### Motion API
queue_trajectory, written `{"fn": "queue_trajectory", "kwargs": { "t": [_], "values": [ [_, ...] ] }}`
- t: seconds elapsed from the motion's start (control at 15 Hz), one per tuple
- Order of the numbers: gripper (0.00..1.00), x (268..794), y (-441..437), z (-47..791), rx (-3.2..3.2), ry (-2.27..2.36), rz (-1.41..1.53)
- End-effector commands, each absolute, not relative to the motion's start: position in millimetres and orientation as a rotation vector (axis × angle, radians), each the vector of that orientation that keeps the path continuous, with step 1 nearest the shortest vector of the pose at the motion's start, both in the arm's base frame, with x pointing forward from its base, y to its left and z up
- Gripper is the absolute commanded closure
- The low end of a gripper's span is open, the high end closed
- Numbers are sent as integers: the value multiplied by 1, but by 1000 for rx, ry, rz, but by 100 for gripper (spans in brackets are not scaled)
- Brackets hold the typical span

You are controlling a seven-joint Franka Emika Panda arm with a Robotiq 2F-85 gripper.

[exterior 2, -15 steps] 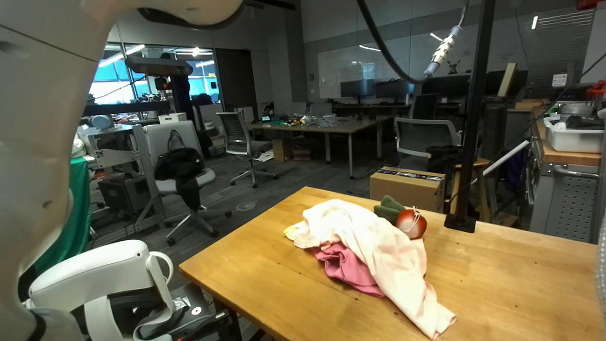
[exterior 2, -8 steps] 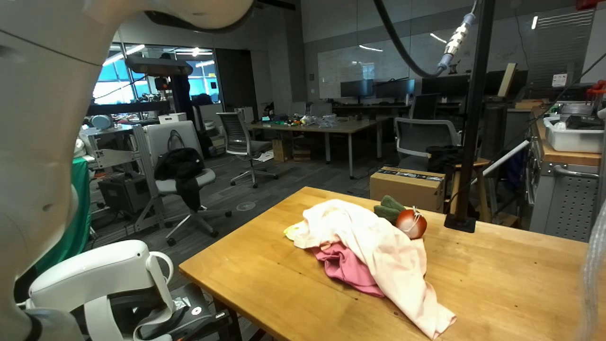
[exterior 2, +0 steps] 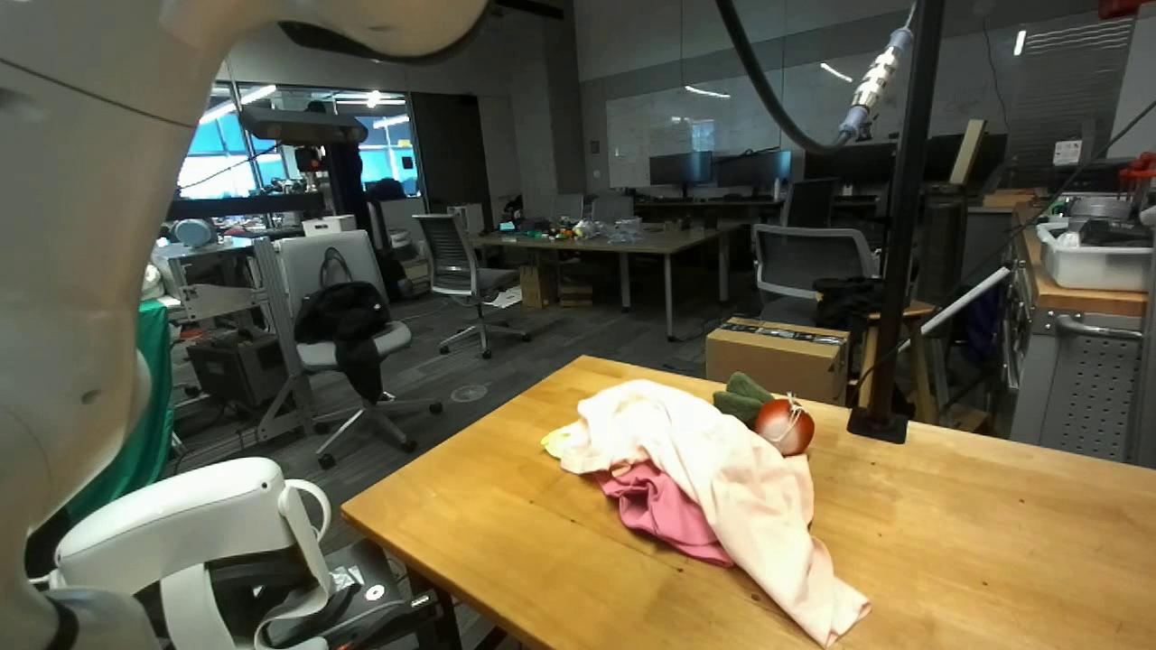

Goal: Move the white rope and radish to the right, move the peach shirt forwards, move the yellow towel and pink shirt to the left

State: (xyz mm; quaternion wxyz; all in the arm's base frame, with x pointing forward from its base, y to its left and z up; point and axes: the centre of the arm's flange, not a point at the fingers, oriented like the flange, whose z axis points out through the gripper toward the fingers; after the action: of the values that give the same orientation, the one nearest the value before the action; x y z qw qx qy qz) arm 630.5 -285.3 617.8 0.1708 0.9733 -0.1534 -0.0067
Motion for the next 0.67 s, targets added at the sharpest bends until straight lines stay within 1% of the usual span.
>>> {"fn": "queue_trajectory", "kwargs": {
  "t": [0.0, 0.27, 0.6],
  "values": [
    [0, 619, -286, 625, 2769, -399, -35],
    [0, 592, -263, 621, 2799, -381, -45],
    [0, 569, -194, 610, 2961, -259, -66]
  ]
}}
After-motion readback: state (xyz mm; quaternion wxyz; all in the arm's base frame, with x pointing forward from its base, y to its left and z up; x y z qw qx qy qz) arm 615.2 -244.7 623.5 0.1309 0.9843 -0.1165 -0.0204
